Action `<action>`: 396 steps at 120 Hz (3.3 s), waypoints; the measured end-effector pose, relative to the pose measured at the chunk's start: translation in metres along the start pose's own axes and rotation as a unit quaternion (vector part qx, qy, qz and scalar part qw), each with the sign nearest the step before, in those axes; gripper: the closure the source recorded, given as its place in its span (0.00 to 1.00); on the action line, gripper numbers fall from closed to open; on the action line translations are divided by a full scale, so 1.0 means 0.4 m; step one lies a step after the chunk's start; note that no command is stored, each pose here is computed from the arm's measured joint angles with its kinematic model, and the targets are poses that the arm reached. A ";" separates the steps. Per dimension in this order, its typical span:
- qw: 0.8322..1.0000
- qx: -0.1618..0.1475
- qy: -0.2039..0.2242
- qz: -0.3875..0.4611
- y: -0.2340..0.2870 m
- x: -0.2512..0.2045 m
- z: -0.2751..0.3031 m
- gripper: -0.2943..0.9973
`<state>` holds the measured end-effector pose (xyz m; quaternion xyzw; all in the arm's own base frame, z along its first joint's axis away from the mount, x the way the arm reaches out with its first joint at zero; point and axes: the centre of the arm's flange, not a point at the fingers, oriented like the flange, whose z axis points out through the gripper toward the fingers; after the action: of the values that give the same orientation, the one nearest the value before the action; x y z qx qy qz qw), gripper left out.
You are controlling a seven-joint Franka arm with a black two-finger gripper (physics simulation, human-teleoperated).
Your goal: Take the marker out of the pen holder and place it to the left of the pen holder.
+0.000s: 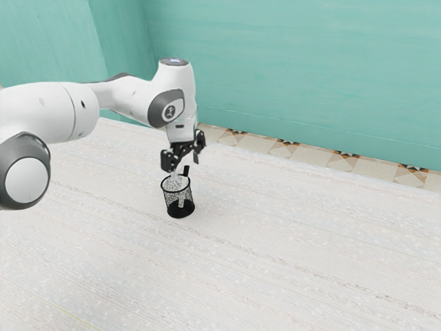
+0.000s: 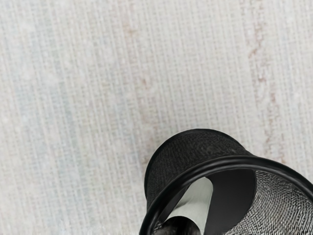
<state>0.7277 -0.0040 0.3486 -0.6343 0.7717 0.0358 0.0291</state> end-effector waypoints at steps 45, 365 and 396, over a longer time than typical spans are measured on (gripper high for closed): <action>0.998 -0.010 0.001 -0.058 0.014 -0.012 0.031 0.36; 0.958 0.147 -0.243 -0.038 0.030 -0.382 0.064 0.84; 0.957 0.159 -0.241 -0.025 0.020 -0.367 0.107 0.84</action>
<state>0.7485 0.1449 0.3194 -0.6129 0.7217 0.0633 0.3155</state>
